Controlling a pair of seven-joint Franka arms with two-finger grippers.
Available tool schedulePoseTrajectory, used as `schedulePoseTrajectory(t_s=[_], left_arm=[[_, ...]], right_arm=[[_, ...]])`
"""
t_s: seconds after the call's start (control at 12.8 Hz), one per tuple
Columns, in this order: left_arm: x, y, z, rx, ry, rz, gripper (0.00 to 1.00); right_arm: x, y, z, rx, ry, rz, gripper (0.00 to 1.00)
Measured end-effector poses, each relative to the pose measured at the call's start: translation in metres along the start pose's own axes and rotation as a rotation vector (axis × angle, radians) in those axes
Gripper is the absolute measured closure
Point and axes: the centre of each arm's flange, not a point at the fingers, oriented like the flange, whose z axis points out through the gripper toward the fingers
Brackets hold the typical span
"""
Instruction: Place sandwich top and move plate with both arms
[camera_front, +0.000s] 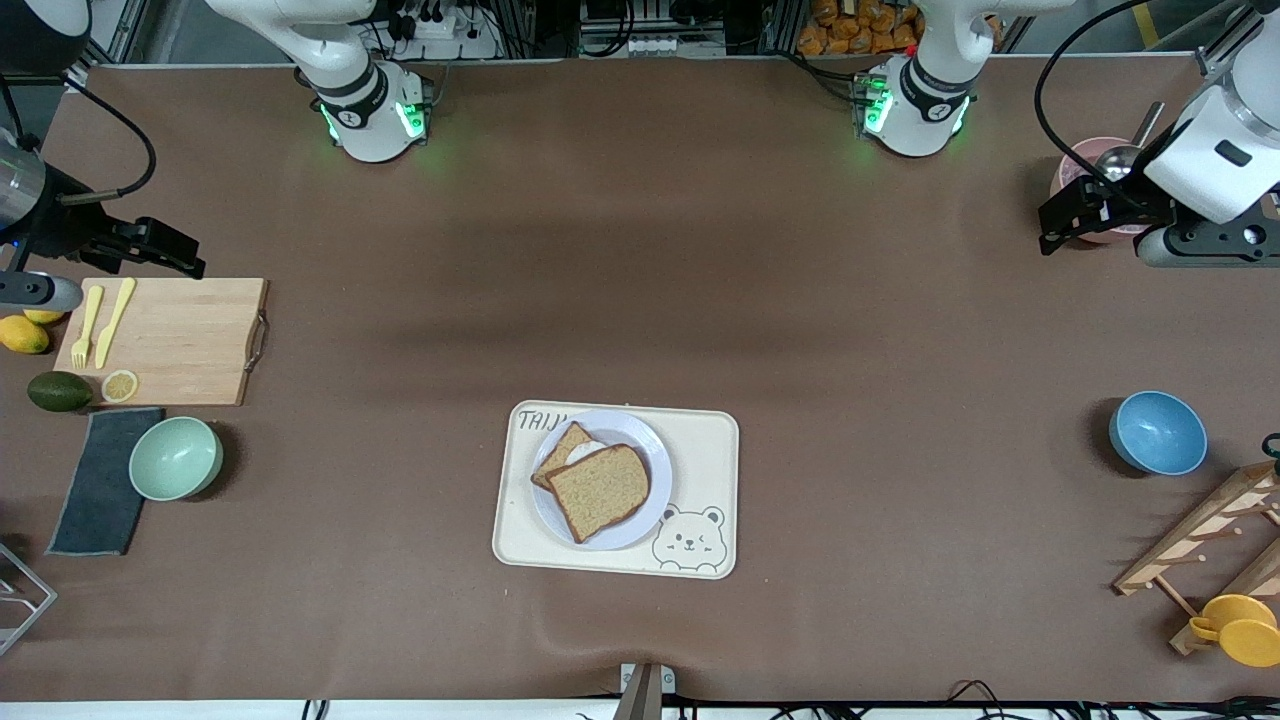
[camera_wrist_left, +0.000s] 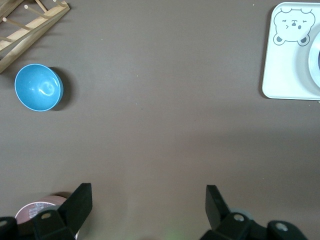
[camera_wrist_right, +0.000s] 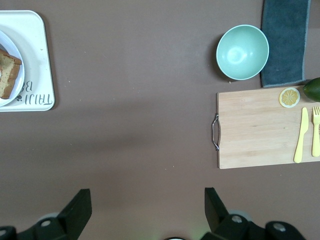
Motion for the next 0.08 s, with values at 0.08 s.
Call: schedulePoseTrajectory(t_s=[0.08], left_arm=[[0.0000, 0.0001, 0.0000, 0.000, 0.000, 0.000, 0.00]], right_arm=[[0.0000, 0.0000, 0.0003, 0.000, -0.001, 0.000, 0.00]])
